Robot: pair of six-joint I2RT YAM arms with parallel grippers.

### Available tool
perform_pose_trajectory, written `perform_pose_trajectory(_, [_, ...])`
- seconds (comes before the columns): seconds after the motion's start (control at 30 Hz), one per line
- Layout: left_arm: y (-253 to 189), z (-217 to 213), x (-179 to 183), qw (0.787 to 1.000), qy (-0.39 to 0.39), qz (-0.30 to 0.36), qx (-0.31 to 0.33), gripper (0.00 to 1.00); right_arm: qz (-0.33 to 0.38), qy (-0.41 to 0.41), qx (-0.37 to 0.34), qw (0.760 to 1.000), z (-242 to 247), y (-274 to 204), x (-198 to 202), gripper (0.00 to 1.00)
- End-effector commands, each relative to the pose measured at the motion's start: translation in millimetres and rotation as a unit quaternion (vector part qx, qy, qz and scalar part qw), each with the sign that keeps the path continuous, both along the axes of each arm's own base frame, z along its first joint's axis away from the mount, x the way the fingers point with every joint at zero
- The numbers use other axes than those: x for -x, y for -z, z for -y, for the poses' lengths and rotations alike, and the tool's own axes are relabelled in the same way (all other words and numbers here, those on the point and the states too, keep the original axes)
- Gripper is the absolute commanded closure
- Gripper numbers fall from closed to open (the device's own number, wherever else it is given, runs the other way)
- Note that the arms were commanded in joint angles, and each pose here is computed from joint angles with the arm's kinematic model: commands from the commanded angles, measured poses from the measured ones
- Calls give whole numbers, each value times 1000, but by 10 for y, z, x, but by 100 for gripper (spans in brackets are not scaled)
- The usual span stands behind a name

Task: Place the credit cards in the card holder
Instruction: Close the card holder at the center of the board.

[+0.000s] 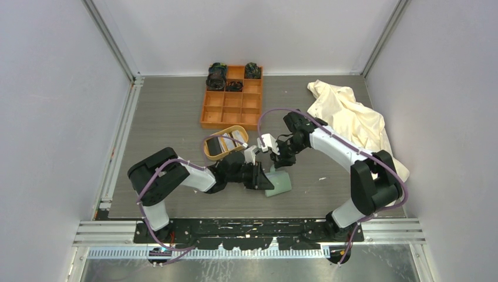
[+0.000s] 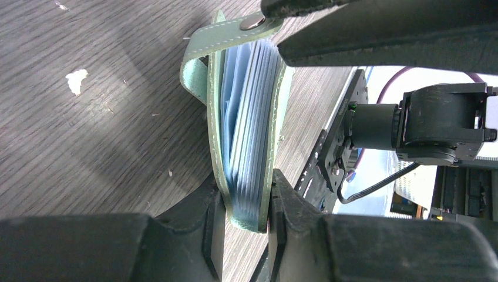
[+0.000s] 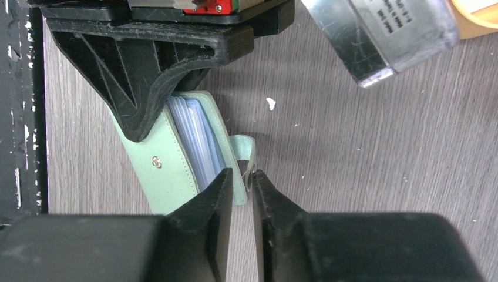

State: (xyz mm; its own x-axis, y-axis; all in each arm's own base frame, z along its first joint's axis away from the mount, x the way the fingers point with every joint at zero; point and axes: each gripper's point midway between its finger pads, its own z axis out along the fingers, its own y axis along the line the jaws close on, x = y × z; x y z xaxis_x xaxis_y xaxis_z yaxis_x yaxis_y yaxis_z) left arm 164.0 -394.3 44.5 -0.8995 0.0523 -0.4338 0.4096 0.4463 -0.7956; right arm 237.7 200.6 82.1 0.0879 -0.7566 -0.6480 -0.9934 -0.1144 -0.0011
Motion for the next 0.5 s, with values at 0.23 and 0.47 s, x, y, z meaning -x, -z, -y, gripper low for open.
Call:
perform_pose_trajectory(0.23, [232, -92, 169, 998, 26, -27, -41, 100, 9, -6, -11, 1000, -51, -133, -80, 93])
perform_pose_trajectory(0.47, [155, -76, 90, 999, -3, -38, -18, 85, 0, 5, -6, 1000, -32, -128, -57, 99])
